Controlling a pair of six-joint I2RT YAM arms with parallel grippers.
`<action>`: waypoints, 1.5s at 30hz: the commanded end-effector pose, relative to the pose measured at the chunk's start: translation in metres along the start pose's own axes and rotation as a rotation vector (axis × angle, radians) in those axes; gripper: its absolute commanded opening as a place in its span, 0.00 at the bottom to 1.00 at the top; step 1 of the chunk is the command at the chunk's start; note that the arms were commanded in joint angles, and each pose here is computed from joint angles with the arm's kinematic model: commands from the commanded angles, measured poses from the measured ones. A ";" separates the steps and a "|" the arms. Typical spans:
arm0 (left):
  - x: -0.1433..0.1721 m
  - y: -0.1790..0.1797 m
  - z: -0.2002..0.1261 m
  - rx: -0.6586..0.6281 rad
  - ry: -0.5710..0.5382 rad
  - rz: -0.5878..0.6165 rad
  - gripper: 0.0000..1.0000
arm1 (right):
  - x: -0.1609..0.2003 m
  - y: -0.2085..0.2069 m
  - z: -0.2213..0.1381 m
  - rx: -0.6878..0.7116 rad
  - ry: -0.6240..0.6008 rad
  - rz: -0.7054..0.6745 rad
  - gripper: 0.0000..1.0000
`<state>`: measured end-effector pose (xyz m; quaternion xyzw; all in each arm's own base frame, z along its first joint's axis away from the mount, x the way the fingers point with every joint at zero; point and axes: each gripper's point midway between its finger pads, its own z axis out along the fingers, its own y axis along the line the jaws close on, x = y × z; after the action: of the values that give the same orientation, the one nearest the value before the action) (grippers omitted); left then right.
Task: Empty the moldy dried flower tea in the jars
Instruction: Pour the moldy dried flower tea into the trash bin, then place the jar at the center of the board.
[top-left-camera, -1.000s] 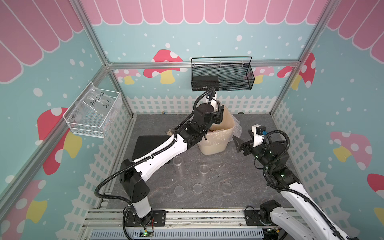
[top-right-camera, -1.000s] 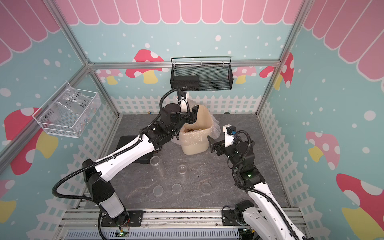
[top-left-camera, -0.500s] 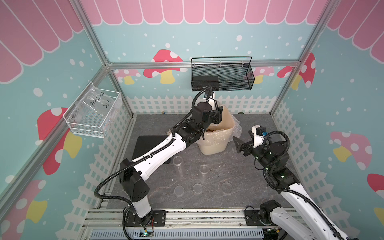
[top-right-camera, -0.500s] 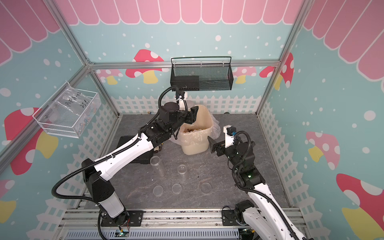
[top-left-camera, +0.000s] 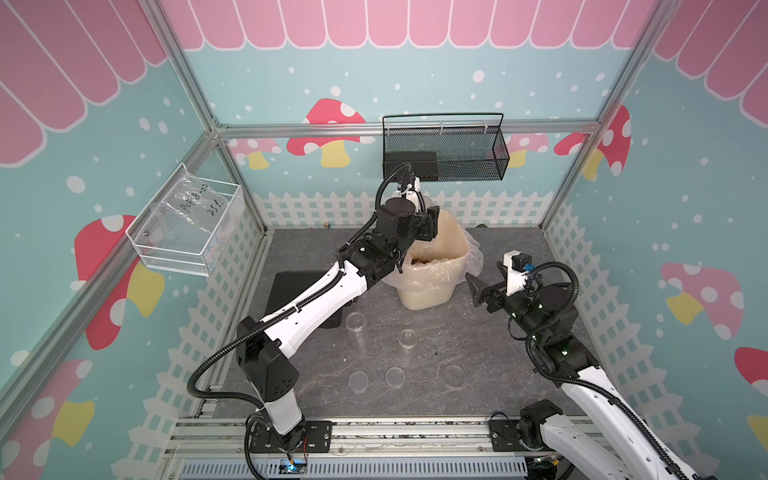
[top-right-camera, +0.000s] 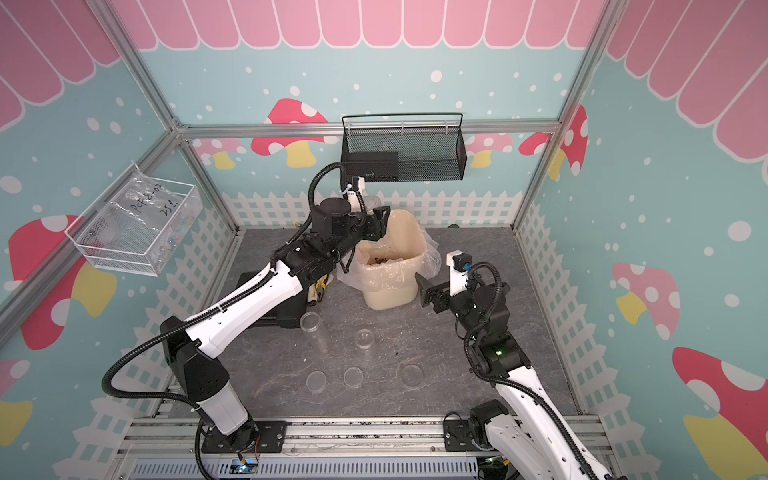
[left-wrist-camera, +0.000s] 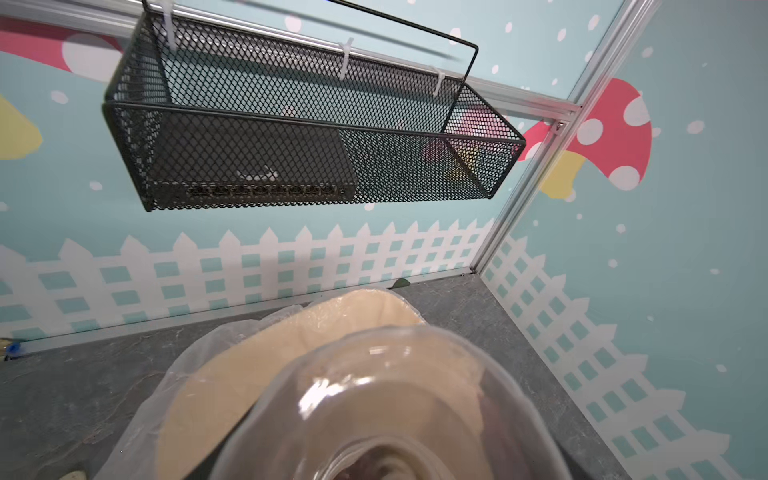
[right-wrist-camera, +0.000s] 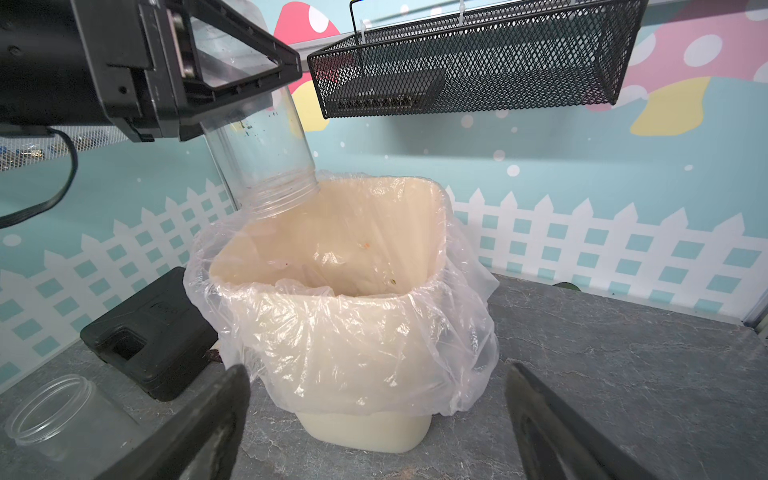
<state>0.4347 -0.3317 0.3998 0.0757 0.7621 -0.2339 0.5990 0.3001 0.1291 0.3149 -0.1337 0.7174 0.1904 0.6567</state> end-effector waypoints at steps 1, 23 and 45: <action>-0.003 0.006 0.003 0.040 0.023 -0.110 0.00 | 0.004 -0.001 0.000 -0.003 0.004 -0.011 0.97; -0.042 -0.003 -0.043 0.222 -0.082 -0.416 0.00 | -0.010 0.021 0.002 -0.127 -0.046 0.062 0.96; -0.032 0.023 -0.054 0.451 -0.066 -0.978 0.00 | -0.080 0.074 0.027 -0.577 -0.193 0.533 0.97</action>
<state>0.4140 -0.2866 0.4113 -0.1711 0.6479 -0.6171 0.4124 0.3047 0.2021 0.3664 -0.1123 0.6222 0.5096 0.5835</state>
